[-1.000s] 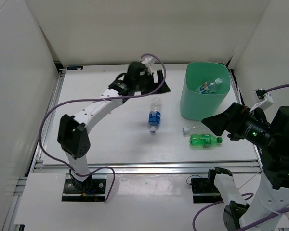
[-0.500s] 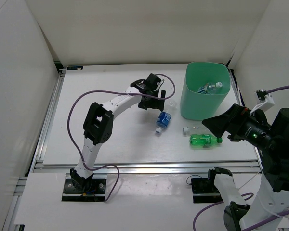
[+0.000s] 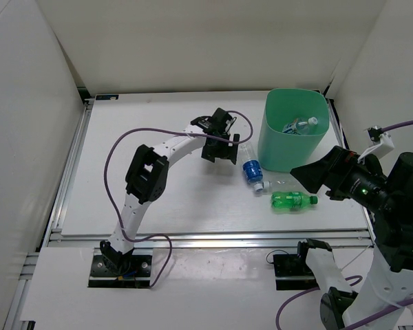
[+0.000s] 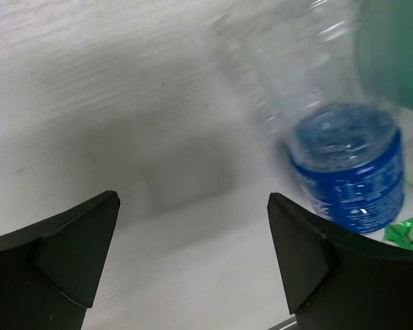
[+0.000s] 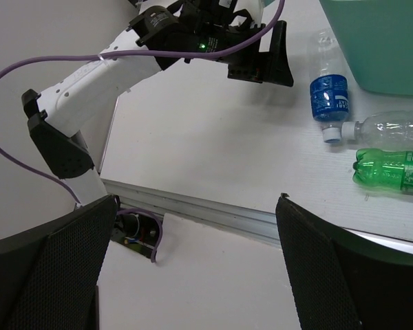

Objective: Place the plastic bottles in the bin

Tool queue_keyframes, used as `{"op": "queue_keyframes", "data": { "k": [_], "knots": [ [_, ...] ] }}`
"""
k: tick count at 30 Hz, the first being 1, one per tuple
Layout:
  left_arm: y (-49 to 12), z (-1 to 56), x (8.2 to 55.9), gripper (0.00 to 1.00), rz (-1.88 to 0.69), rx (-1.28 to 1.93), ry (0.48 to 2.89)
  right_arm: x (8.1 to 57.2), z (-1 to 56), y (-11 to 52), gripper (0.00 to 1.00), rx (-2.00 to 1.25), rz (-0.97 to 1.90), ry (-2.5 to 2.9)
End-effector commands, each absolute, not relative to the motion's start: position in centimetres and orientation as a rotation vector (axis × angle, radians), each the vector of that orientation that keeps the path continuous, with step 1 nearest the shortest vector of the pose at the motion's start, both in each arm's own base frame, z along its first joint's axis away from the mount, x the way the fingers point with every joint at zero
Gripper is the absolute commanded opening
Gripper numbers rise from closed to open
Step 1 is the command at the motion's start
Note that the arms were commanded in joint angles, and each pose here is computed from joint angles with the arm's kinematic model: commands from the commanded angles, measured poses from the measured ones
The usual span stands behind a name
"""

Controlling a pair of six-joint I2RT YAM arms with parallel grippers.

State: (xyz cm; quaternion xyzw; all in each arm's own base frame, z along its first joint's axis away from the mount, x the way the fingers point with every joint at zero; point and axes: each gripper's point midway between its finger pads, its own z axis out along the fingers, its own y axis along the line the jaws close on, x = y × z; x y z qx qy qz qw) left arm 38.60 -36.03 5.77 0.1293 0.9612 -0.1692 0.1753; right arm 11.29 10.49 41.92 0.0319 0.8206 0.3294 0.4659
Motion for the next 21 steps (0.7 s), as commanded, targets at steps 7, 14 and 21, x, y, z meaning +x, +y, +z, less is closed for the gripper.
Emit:
{"op": "queue_keyframes", "data": {
  "k": [7,14,21],
  "knots": [
    [-40.6,9.3,39.8,1.0,-0.771,0.331,2.626,10.5,40.4,10.3,1.0,0.102,0.798,2.097],
    [-41.8,12.2,40.5,1.0,-0.896,0.262,2.558,10.0,40.1,10.2,1.0,0.108,0.788,2.097],
    [-42.3,12.6,40.6,1.0,-0.97,0.194,2.576,10.1,40.0,10.1,1.0,0.114,0.778,2.098]
  ]
}}
